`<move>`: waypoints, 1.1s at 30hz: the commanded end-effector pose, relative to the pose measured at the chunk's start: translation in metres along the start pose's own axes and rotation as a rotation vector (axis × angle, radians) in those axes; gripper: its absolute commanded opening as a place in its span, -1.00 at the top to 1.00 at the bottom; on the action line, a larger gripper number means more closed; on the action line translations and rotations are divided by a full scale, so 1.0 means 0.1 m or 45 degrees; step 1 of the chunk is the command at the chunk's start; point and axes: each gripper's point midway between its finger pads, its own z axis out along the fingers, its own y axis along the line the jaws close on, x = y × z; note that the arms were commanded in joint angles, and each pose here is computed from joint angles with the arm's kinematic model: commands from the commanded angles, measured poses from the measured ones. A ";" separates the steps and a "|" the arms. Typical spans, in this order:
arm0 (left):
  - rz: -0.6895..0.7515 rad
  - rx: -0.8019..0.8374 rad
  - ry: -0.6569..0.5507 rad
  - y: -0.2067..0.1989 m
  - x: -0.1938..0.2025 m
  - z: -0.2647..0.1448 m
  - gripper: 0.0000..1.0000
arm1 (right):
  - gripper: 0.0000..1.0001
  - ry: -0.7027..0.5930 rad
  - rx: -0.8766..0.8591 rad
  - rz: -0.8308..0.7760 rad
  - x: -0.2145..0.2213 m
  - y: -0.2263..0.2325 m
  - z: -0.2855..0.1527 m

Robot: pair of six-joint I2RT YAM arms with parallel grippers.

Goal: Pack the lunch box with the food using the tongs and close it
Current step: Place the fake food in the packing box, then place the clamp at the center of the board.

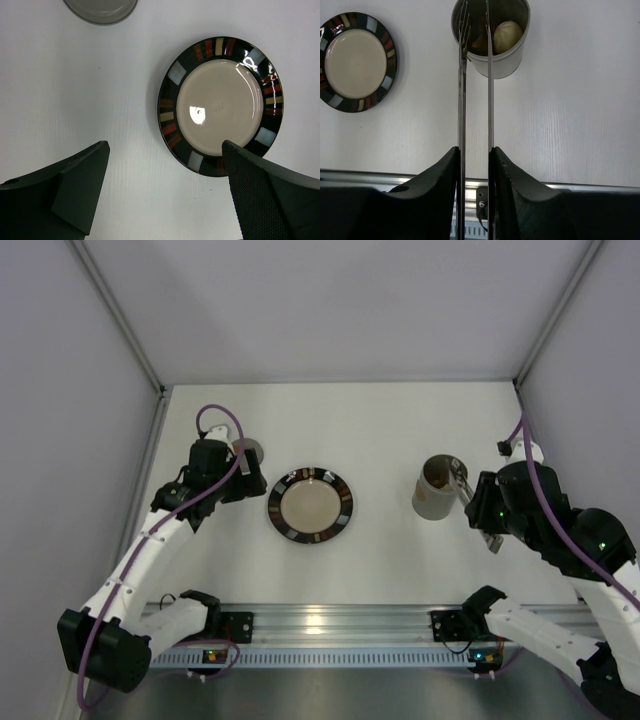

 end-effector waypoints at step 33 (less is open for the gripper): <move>0.010 -0.019 -0.076 0.02 -0.15 0.01 -0.98 | 0.23 -0.066 -0.178 -0.108 -1.60 1.29 2.05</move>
